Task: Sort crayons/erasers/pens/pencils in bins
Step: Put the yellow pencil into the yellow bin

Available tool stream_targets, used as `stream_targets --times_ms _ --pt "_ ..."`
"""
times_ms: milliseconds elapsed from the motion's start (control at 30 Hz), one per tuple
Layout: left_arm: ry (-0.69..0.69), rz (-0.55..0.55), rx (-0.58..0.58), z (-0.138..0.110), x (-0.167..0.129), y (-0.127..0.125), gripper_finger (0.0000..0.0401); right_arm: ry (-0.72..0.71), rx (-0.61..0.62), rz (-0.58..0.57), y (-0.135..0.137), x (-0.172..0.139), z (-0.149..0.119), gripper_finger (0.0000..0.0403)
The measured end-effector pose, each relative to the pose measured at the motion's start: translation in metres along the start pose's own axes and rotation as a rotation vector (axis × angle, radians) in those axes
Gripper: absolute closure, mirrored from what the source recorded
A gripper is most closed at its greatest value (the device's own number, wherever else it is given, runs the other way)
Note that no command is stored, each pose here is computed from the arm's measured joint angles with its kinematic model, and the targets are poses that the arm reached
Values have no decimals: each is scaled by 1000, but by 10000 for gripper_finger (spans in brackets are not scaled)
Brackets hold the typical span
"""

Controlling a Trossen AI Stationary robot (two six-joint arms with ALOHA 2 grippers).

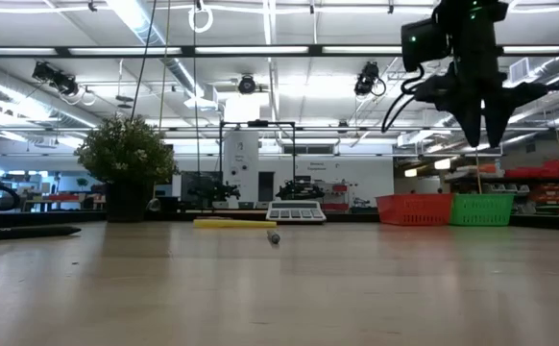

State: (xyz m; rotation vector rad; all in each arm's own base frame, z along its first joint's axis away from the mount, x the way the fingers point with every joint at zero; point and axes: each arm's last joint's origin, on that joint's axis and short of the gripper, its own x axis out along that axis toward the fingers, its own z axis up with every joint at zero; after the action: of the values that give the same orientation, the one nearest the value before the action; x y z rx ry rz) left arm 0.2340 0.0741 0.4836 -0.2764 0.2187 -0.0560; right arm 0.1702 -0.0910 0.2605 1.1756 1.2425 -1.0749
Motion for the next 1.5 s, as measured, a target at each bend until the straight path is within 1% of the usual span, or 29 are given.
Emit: stream_targets --times_ms 200,333,467,700,867,1033,1267,1500 --pt "11 1 0 -1 -1 0 373 97 -24 -25 19 14 -47 254" --pt "32 5 -10 -3 6 3 367 194 -28 -70 21 29 -80 254" --pt "45 0 25 -5 9 5 366 249 -29 -89 21 44 -108 254" --pt "74 5 13 -8 16 8 375 261 22 -69 23 58 -148 254" --pt "81 2 8 -9 18 9 373 265 49 -62 19 62 -177 254" --pt "80 2 8 -9 17 9 366 243 68 -84 12 65 -200 254" --pt "80 2 8 -9 17 9 370 258 72 -57 12 72 -227 254" --pt "80 2 6 -9 17 9 375 230 51 -70 13 87 -244 254"
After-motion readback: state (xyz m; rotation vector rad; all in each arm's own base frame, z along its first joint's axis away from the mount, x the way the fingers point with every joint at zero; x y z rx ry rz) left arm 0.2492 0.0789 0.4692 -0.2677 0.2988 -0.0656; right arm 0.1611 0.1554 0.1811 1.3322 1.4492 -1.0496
